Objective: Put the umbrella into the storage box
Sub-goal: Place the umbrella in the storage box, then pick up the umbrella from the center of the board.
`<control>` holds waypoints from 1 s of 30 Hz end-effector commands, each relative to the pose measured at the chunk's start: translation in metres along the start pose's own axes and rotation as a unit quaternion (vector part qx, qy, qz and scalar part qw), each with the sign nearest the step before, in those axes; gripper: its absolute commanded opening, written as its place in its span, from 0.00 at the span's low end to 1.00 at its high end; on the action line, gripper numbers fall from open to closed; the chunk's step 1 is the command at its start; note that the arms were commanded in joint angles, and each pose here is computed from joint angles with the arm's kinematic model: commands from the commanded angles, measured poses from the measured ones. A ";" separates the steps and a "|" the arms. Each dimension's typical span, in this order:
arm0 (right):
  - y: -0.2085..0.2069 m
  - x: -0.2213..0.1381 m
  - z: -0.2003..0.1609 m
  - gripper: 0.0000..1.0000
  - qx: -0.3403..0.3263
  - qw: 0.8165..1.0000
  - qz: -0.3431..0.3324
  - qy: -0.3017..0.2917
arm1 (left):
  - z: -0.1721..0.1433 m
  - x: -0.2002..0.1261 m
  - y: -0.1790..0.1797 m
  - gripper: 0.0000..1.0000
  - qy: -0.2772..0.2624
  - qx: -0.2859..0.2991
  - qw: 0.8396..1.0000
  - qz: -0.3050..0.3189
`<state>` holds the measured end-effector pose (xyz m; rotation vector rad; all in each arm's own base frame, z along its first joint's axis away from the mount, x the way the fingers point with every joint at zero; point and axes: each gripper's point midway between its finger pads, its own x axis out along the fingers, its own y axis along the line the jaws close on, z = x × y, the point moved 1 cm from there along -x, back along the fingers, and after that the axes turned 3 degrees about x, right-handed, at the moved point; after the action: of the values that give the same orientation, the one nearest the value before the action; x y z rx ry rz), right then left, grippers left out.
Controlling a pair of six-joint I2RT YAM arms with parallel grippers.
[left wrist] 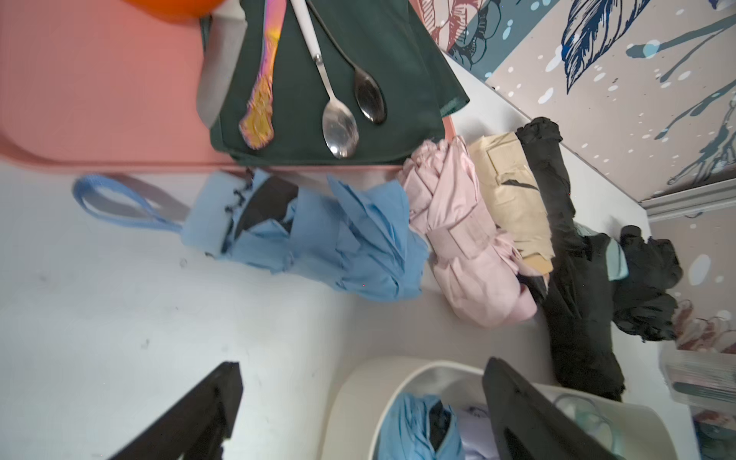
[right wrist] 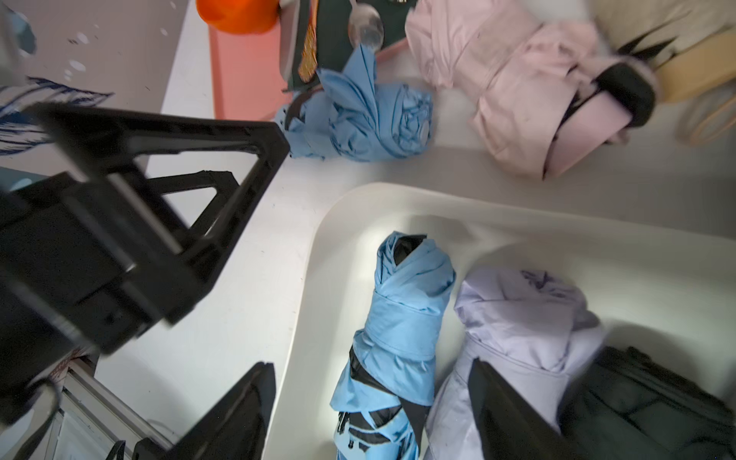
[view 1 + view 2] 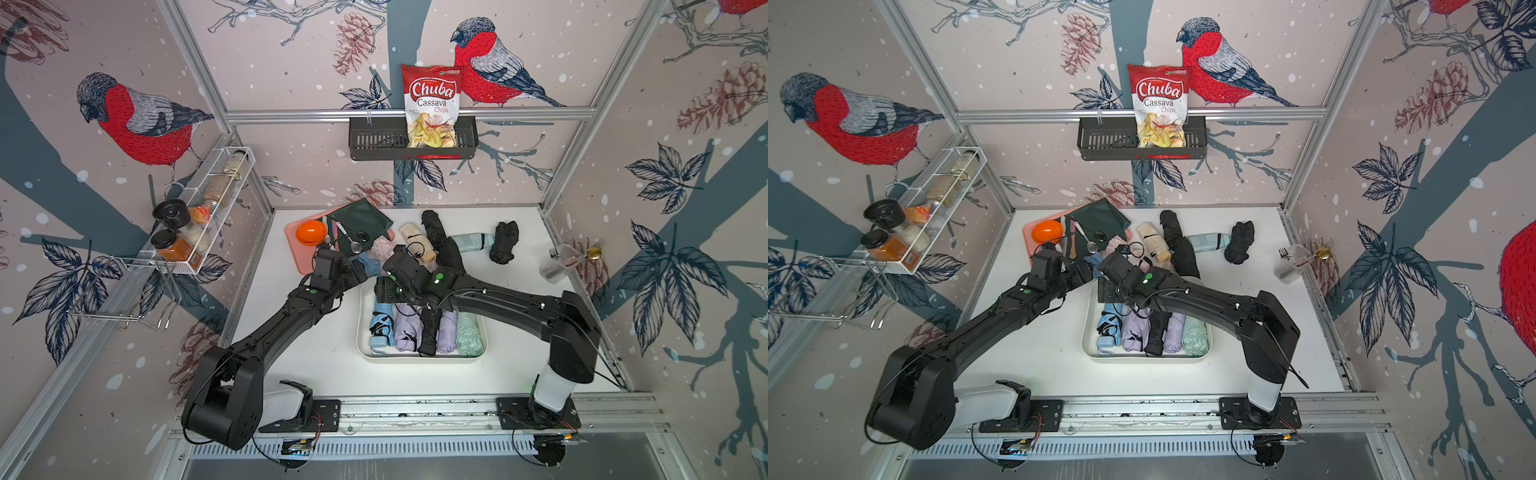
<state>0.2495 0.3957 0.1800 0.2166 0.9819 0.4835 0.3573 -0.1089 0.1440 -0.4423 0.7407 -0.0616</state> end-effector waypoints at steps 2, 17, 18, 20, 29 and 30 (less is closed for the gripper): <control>-0.024 -0.032 0.028 0.84 -0.012 0.997 -0.040 -0.058 | 0.025 0.007 -0.001 0.94 0.018 0.129 0.991 0.019; -0.151 -0.135 0.067 1.00 0.108 0.966 -0.110 -0.207 | 0.044 0.023 0.034 0.74 0.149 0.352 0.920 0.087; -0.159 -0.140 0.066 1.00 0.117 0.963 -0.115 -0.214 | 0.041 0.023 0.033 0.76 0.157 0.365 0.914 0.079; -0.172 -0.150 0.067 1.00 0.134 0.957 -0.117 -0.228 | 0.035 0.025 0.038 0.81 0.174 0.379 0.905 0.082; -0.197 -0.185 0.067 1.00 0.166 0.941 -0.115 -0.272 | 0.016 0.059 0.058 0.83 0.247 0.393 0.880 0.100; -0.198 -0.186 0.067 1.00 0.166 0.941 -0.115 -0.272 | 0.017 0.061 0.057 0.83 0.247 0.396 0.879 0.099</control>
<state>0.2789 0.1414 0.2760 0.4978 0.5426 0.0469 0.4089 -0.0664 0.0944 0.4211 1.1549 -0.2697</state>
